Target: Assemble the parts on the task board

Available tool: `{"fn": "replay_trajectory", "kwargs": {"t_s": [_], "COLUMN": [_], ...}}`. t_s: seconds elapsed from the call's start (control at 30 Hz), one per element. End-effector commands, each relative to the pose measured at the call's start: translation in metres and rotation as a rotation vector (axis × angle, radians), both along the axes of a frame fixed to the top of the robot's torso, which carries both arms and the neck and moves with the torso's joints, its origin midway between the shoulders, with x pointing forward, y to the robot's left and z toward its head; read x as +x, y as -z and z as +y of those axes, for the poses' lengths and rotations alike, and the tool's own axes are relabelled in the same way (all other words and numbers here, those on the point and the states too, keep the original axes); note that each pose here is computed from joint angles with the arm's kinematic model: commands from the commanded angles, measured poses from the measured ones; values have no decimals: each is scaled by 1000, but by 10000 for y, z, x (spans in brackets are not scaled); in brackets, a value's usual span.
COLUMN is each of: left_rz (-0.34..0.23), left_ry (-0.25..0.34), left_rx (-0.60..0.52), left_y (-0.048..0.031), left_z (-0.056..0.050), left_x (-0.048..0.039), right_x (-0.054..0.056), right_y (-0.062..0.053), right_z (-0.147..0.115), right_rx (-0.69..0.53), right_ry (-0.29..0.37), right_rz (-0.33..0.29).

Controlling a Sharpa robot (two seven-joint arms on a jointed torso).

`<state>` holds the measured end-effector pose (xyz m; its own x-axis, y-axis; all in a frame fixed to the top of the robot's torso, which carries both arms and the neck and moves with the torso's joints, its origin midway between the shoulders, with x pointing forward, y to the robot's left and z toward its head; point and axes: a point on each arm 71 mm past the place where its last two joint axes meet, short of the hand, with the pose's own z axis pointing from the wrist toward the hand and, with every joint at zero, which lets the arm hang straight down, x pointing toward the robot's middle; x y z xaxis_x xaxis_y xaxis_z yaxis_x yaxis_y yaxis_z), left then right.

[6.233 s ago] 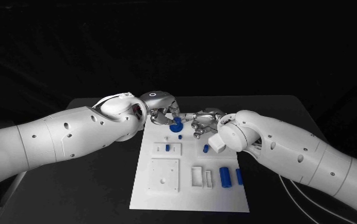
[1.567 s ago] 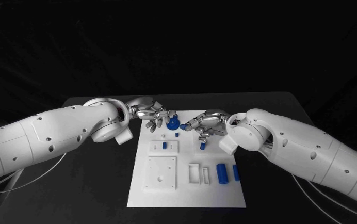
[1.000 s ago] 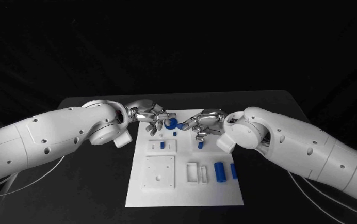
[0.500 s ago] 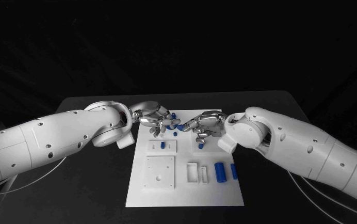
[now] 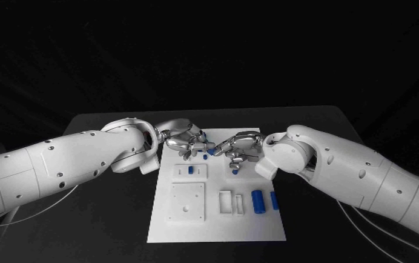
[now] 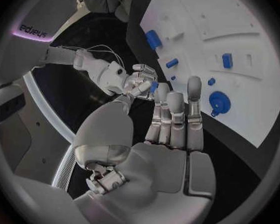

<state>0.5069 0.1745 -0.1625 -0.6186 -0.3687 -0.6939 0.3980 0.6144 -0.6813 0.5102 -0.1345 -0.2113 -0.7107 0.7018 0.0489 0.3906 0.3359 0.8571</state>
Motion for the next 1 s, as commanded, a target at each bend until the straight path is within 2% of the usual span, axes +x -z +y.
{"fn": "replay_trajectory", "kwargs": {"t_s": [0.03,0.4,1.0], "left_rz": [-40,-51,-34], "left_ry": [37,42,46], "left_rx": [24,59,81], "left_y": [-6,6,25], "left_z": [-47,-46,-70], "left_x": [-22,-22,-24], "right_x": [-15,-17,-22], "right_y": [0,2,8], "right_z": [20,16,46], "right_rx": [11,7,-8], "right_ry": [-18,-25,-44], "right_rz": [12,12,7]}}
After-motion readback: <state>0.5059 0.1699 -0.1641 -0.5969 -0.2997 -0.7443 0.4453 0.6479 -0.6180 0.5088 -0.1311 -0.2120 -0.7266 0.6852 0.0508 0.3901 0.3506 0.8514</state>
